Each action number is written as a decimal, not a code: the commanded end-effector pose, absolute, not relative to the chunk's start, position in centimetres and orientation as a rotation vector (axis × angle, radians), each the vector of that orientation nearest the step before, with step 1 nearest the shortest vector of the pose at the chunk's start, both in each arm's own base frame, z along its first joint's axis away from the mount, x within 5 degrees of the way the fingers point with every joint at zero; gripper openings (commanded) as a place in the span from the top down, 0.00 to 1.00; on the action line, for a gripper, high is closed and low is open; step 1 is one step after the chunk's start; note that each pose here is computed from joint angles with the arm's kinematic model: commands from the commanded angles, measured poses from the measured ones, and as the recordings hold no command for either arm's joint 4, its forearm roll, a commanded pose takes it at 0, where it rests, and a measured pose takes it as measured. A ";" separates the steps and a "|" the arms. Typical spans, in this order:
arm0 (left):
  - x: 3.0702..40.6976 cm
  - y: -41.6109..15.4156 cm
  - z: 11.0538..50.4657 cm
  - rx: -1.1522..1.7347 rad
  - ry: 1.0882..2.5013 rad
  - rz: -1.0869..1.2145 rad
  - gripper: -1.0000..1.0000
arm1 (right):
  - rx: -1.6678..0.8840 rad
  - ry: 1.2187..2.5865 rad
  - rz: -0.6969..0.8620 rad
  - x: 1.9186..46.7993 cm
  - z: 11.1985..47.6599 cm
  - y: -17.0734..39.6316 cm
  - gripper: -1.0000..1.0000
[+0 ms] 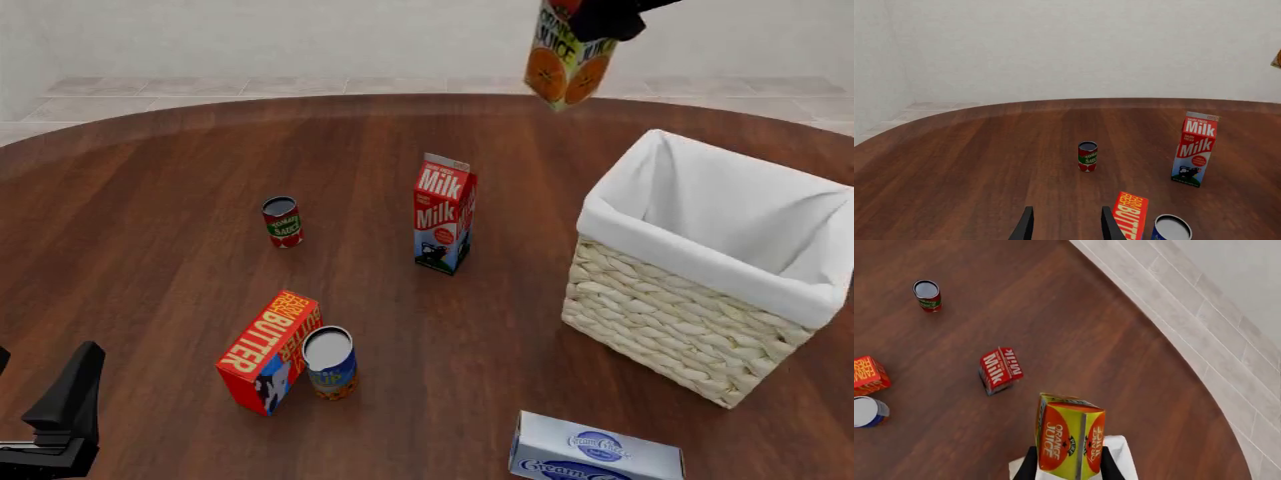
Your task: Pick up the orange juice, and put it in the basket.
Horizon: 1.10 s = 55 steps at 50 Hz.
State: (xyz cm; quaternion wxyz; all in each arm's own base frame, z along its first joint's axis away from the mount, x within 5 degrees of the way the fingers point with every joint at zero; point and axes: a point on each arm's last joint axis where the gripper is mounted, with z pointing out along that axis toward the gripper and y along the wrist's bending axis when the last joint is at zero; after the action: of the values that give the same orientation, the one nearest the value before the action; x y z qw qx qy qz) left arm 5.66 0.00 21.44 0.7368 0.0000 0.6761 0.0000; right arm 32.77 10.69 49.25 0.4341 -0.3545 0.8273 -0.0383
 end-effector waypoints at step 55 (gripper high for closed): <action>5.7 0.0 21.4 0.000 1.485 0.000 0.00 | -0.537 2.232 -0.214 24.2 48.6 0.7 1.00</action>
State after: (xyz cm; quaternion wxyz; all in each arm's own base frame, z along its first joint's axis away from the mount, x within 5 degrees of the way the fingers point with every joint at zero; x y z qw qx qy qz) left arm 5.66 0.00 21.44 0.7368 0.0000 0.6761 0.0000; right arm 24.99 1.60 49.21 0.4136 -0.2397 0.8742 -0.0849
